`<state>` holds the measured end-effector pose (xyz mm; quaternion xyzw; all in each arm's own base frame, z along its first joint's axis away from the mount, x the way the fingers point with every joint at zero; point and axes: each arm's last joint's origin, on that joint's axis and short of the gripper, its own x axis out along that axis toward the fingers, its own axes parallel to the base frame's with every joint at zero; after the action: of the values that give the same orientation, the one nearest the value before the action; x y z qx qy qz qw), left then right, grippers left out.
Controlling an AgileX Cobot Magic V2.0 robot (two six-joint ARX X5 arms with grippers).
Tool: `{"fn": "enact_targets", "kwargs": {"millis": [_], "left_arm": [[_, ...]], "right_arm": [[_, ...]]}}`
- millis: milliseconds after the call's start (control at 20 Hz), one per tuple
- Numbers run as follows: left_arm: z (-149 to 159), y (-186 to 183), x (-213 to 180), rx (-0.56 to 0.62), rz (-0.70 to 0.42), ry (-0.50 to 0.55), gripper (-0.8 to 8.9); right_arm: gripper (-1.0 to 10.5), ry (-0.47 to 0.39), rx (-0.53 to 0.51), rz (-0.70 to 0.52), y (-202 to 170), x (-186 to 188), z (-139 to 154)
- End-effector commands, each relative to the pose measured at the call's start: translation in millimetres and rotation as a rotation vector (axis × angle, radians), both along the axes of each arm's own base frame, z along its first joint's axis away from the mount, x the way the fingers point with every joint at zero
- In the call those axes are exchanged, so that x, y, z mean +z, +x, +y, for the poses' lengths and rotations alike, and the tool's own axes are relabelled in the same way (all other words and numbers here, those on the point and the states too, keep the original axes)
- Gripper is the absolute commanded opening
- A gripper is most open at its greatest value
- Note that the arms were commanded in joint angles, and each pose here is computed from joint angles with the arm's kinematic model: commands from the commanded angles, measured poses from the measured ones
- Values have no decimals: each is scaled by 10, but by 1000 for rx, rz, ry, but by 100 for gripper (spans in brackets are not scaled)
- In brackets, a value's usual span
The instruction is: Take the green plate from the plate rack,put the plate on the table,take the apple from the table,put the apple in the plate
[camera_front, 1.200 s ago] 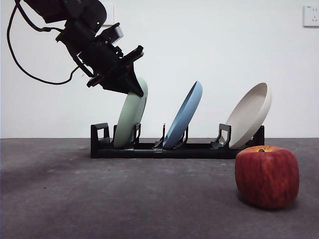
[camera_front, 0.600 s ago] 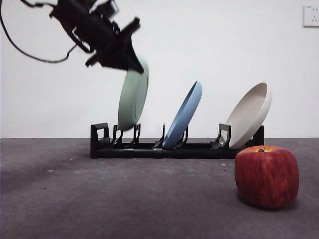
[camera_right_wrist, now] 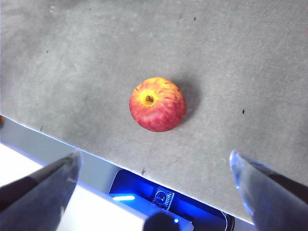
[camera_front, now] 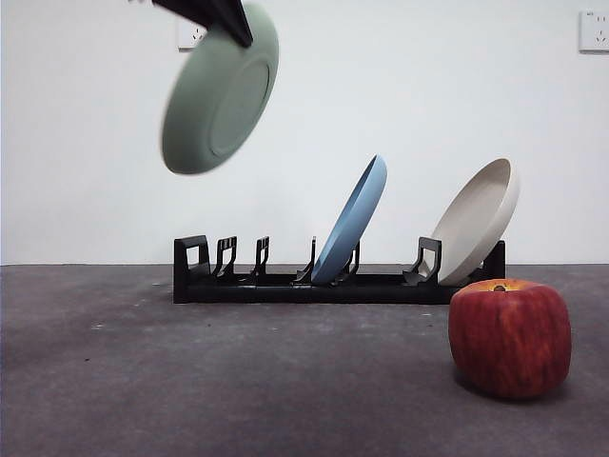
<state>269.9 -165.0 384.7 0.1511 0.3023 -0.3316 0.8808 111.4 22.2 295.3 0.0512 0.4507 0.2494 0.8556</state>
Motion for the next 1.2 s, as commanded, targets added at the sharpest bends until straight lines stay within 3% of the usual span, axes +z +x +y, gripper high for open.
{"fn": "enact_targets", "kwargs": {"millis": [50, 350, 550, 750, 900, 1200], "left_arm": [[-192, -206, -62, -66, -26, 200, -6], [-617, -648, -505, -111, -60, 512, -6], [-761, -847, -1123, -169, -75, 609, -6], [-884, -1068, -1674, -257, -160, 713, -6], [-975, -1175, -1934, -322, -175, 752, -6], [-1100, -1131, -2387, -339, -130, 874, -6]], "right_arm": [[657, 5, 1, -3, 1, 9, 4], [657, 5, 1, -3, 1, 9, 4], [657, 5, 0, -2, 1, 9, 4], [657, 5, 0, -3, 1, 10, 4], [657, 5, 0, -3, 1, 10, 4], [657, 5, 0, -2, 1, 9, 4]]}}
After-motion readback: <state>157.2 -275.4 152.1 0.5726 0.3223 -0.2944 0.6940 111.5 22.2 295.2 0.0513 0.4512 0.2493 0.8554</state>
